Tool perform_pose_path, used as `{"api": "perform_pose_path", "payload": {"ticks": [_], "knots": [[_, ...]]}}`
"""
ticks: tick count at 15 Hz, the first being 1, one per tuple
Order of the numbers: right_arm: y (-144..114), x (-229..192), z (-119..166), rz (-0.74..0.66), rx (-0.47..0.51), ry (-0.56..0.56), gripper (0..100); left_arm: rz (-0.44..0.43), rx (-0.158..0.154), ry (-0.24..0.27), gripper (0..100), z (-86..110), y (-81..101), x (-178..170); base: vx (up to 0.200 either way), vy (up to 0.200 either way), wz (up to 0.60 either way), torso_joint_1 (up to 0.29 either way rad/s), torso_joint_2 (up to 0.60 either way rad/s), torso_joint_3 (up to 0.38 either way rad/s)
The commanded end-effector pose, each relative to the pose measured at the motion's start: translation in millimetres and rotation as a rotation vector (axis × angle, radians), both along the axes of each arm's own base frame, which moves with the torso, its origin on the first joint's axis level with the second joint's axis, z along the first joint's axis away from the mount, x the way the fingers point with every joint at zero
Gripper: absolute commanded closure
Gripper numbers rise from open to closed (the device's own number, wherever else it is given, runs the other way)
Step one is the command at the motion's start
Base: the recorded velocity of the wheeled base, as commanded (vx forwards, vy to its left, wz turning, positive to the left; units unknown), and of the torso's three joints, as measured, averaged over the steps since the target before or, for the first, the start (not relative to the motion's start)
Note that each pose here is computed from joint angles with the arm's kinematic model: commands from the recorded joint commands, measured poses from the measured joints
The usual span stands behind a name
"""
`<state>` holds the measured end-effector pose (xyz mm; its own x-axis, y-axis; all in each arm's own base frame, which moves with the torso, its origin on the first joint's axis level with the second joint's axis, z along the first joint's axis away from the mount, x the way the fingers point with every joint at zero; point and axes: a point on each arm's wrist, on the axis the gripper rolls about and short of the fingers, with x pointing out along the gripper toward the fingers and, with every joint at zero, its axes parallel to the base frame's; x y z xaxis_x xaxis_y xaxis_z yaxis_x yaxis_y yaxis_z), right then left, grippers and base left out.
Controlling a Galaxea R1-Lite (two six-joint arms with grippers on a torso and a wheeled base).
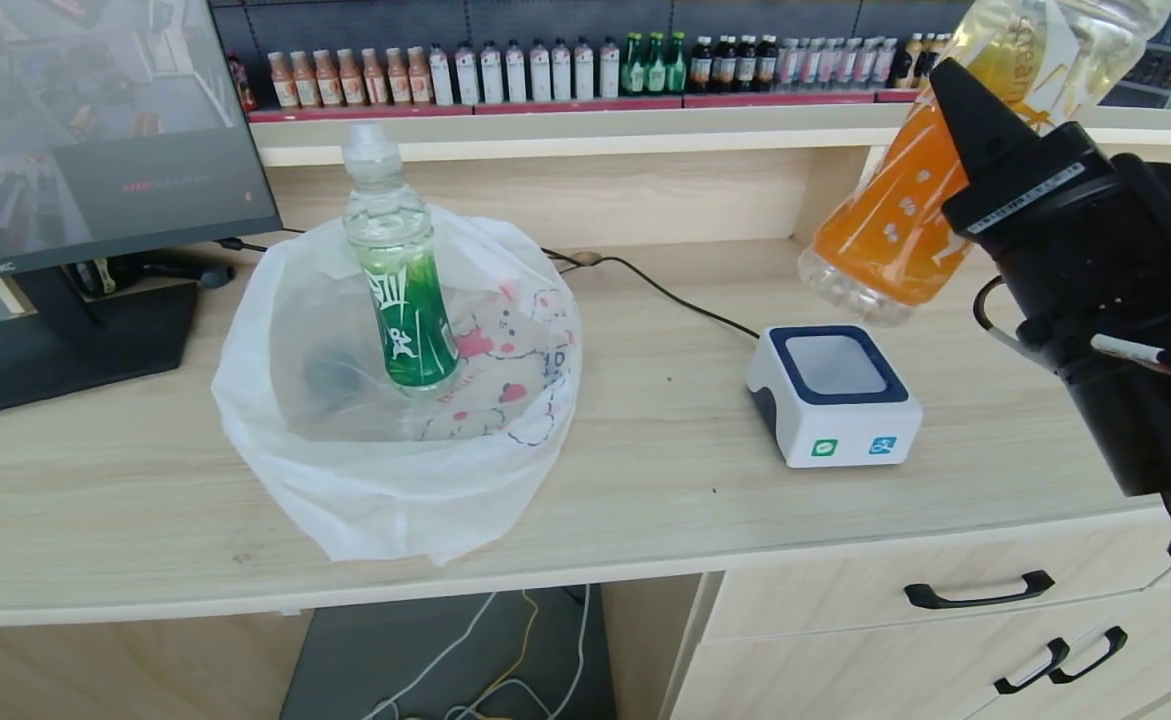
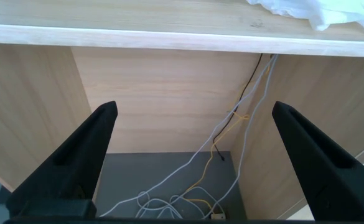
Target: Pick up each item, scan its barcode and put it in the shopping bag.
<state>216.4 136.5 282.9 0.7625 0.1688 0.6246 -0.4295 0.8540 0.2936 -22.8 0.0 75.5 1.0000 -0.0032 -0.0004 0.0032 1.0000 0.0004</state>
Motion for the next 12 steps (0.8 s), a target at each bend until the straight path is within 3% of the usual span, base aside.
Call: {"api": "perform_pose_path", "payload": {"ticks": [1,6,12], "knots": [[4.7,7.4,-3.8,0.031,0.058,0.049,100,0.000,0.000,0.000,0,0.0,0.0,0.0,0.000,0.000,0.00,0.000,0.00,0.000],[-6.8,22.1,-3.7,0.069,0.409,0.217,100,0.000,0.000,0.000,0,0.0,0.0,0.0,0.000,0.000,0.00,0.000,0.00,0.000],[-17.0,31.5,-9.5,0.152,0.614,0.272,100,0.000,0.000,0.000,0,0.0,0.0,0.0,0.000,0.000,0.00,0.000,0.00,0.000]]}}
